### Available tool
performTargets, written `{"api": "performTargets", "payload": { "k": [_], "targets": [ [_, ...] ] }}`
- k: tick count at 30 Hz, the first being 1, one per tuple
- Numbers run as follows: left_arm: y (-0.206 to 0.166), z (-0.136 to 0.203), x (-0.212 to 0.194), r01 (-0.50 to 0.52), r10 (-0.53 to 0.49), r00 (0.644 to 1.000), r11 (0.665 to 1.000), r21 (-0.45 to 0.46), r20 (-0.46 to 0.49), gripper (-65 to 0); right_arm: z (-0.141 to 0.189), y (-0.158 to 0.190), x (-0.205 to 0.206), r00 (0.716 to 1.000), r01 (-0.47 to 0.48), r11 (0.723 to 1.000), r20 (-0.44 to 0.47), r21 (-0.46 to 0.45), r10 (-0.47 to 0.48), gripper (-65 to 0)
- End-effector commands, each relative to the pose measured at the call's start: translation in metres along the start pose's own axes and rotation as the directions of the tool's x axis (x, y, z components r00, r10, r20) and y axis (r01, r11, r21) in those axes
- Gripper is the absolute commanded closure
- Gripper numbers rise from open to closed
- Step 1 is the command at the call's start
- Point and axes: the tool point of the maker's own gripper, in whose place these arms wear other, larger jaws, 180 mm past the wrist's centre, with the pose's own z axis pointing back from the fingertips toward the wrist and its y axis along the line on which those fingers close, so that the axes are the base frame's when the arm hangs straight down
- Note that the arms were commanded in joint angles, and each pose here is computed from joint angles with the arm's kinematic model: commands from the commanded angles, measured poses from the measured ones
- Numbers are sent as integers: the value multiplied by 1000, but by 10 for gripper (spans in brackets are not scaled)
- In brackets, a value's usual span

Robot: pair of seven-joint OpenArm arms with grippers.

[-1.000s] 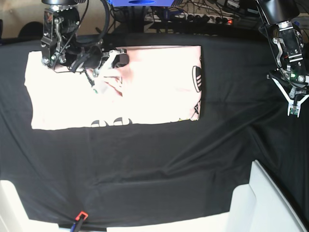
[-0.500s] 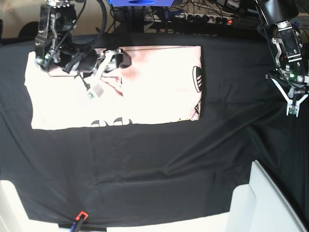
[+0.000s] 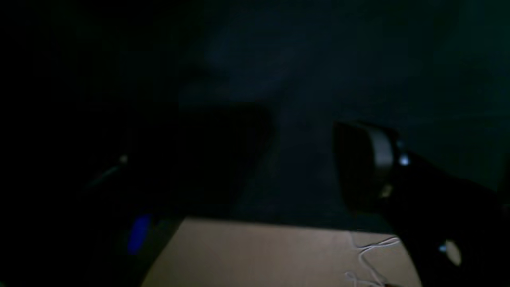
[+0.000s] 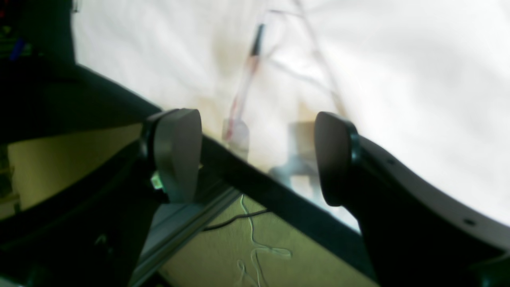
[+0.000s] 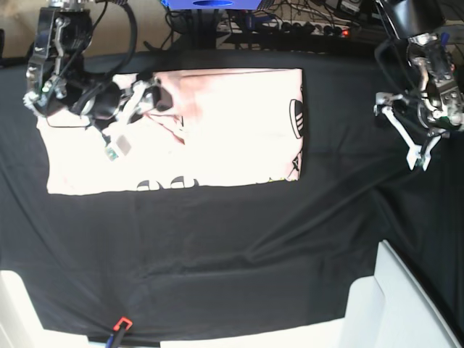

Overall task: Fold the T-shirt properly
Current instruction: 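Grasp the folded band's end with the right gripper, then pull the held band end with the right gripper away from the shirt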

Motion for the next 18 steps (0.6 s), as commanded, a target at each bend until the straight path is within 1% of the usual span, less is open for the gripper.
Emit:
{"api": "performTargets", "payload": {
  "k": [1,2,3,4,6,8,10,11,13,15,18],
  "targets": [
    [5,6,4,14,-14,1000,1000,-9,16,-650,11,-11,19,998,-4,1000,63,-27,6,-425],
    [2,7,6,10,-9,999,999,-34,32,-650,17,-21,22,997,19,998,81,-53,-15,-427],
    [1,7,7,-2,4,999,999,-45,40,-637,24,-32,27,994,40,996,105,-78,-32,-427],
    [2,8,7,-2,3,999,999,-41,40,-620,29,-41,30,991,61,993,125,-96,-48,-428],
    [7,8,5,11,-11,1000,1000,-14,29,-578,48,-70,38,983,99,982,169,-160,-72,-434],
    [13,8,1,29,-29,1000,999,23,4,-532,65,-95,45,976,129,969,200,-211,-86,-474],
    [20,9,-3,46,-45,999,997,58,-20,-492,81,-126,47,964,190,949,231,-252,-131,-519],
    [23,9,-4,54,-52,998,996,73,-26,-475,86,-140,42,957,229,938,236,-261,-168,-534],
    [26,8,0,64,-64,998,994,93,-6,-457,87,-161,31,947,286,925,223,-249,-233,-543],
    [27,8,0,72,-73,997,992,105,-1,-459,85,-174,19,943,306,925,204,-226,-262,-546],
    [29,8,-6,87,-86,996,989,120,-16,-459,80,-190,6,916,387,902,188,-190,-354,-548]
  ]
}}
